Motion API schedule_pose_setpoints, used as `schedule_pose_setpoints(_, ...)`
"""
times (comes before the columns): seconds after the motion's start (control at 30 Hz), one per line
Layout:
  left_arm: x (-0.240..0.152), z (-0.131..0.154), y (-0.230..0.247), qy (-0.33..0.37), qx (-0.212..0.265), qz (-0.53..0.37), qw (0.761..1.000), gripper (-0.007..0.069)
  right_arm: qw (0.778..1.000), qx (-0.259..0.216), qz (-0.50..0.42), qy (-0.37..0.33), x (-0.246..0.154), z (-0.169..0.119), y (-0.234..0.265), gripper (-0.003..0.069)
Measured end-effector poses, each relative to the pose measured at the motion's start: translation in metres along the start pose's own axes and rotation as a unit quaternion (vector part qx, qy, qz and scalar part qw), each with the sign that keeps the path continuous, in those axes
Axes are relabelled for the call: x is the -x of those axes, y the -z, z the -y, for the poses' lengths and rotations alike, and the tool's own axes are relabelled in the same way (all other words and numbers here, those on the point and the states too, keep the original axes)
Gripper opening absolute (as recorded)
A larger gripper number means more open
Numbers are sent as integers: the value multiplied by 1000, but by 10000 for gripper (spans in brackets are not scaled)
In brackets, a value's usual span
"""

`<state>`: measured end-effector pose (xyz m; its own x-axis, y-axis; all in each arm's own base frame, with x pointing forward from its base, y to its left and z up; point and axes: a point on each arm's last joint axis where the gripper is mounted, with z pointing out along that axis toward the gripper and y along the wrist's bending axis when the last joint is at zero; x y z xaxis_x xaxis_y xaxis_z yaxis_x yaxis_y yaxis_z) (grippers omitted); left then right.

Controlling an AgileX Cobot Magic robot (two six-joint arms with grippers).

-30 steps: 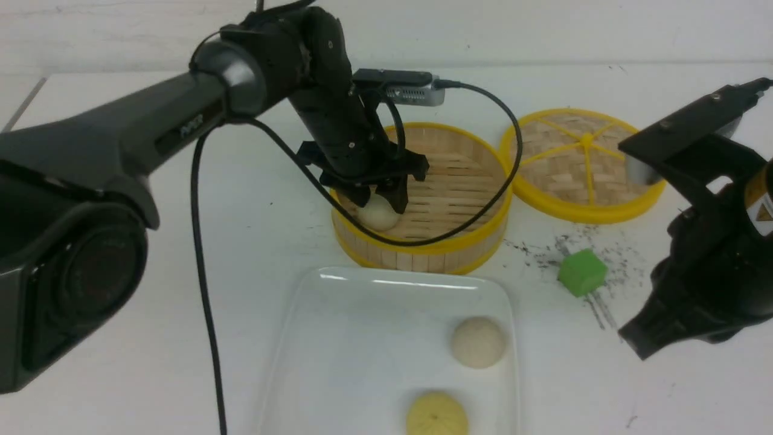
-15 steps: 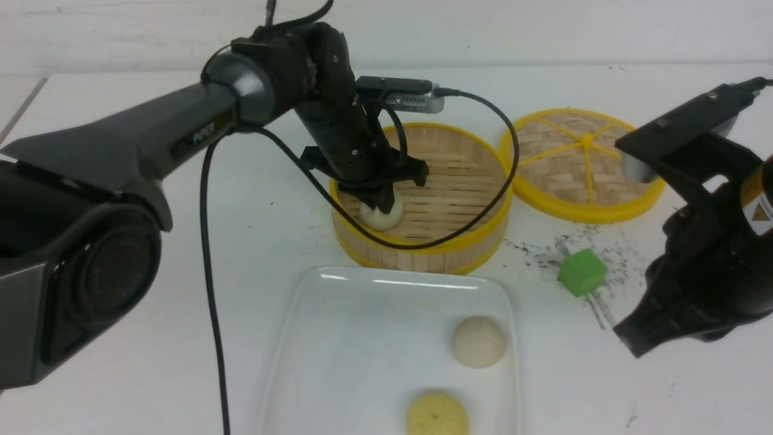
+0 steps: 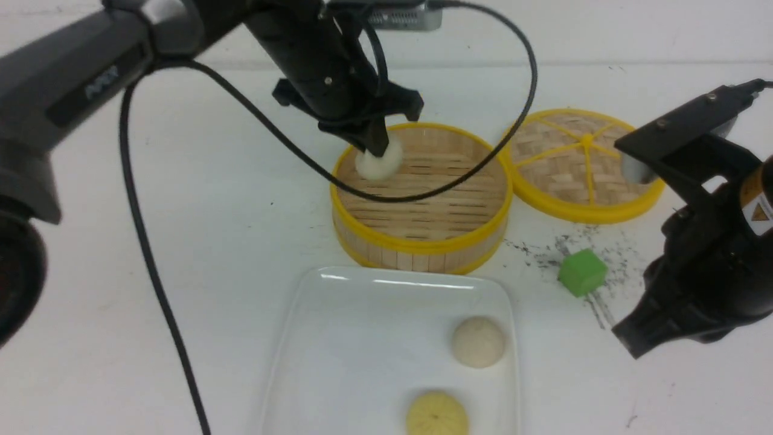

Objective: Put the steamed buns into the plate on the white tablecloth.
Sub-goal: 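Carry the bun from the bamboo steamer to the plate with the left gripper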

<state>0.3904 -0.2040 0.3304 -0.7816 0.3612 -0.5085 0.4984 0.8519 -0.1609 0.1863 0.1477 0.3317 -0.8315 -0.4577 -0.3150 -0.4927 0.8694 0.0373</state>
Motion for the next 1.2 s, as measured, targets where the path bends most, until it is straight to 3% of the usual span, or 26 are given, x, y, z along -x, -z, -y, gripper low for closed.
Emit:
schedule_pose_setpoints(0.37, -13, 17, 103, -24, 8, 45, 999, 22, 1000, 0, 1, 0, 0, 0, 0, -1)
schedule_pose_setpoints(0.5, -27, 19, 114, -23, 8, 40, 999, 22, 1000, 2, 2, -1, 0, 0, 0, 1)
schedule_pose_setpoints(0.83, -115, 9, 37, 25, -16, -136, 990, 22, 1000, 19, 10, -7, 2, -3, 0, 6)
schedule_pose_setpoints(1.0, -142, 3, 4, 49, -15, -141, 989, 22, 999, 40, 22, -15, 4, -7, 0, 9)
schedule_pose_setpoints(1.2, -143, 2, -6, 69, -20, -99, 993, 24, 999, 42, 29, -16, 5, -8, 0, 13)
